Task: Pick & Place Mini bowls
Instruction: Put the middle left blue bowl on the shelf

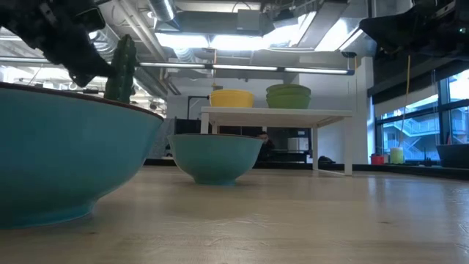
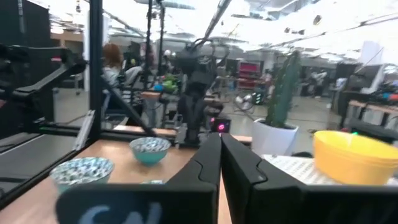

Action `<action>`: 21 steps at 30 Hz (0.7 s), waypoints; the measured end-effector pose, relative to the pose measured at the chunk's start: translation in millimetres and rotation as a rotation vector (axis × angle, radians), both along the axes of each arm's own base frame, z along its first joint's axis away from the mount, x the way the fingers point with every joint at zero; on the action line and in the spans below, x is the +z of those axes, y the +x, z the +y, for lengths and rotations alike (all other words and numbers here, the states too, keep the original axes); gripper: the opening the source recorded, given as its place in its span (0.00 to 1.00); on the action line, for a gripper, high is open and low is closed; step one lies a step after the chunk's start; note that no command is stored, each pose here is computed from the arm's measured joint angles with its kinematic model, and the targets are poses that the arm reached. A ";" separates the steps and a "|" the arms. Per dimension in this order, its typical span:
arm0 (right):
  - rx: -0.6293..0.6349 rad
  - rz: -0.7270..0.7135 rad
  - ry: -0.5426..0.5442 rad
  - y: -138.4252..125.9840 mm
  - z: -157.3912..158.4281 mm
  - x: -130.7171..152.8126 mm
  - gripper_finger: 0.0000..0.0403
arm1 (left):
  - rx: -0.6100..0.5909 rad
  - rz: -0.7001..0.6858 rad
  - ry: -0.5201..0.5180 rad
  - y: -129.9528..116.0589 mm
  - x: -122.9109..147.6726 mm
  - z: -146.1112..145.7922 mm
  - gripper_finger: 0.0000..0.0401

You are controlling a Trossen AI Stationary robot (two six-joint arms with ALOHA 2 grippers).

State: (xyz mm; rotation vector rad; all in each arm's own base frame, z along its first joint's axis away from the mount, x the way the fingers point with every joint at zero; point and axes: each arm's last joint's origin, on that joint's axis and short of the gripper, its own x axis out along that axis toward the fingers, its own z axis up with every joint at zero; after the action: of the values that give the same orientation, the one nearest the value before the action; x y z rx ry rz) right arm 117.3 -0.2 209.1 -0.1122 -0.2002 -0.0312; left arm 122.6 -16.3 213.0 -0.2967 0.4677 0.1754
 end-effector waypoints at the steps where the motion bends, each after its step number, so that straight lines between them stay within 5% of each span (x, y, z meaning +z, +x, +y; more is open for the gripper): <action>1: -0.012 -0.006 -0.002 -0.1 -0.3 0.6 0.03 | -0.006 0.030 0.010 0.6 0.7 -1.5 0.01; 11: -0.078 -0.007 0.024 -0.3 -2.3 0.6 0.03 | -0.017 0.192 0.236 10.3 27.0 -11.8 0.05; 21: -0.124 -0.024 0.013 -0.8 -3.5 2.4 0.03 | -0.082 0.447 -0.040 13.8 41.3 -22.9 0.27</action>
State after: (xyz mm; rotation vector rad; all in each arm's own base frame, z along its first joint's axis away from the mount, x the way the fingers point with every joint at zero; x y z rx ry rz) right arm 116.6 -3.8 211.4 -0.1112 -0.2172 -0.1568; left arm 136.4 -39.2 254.3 -0.2771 0.9260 0.1523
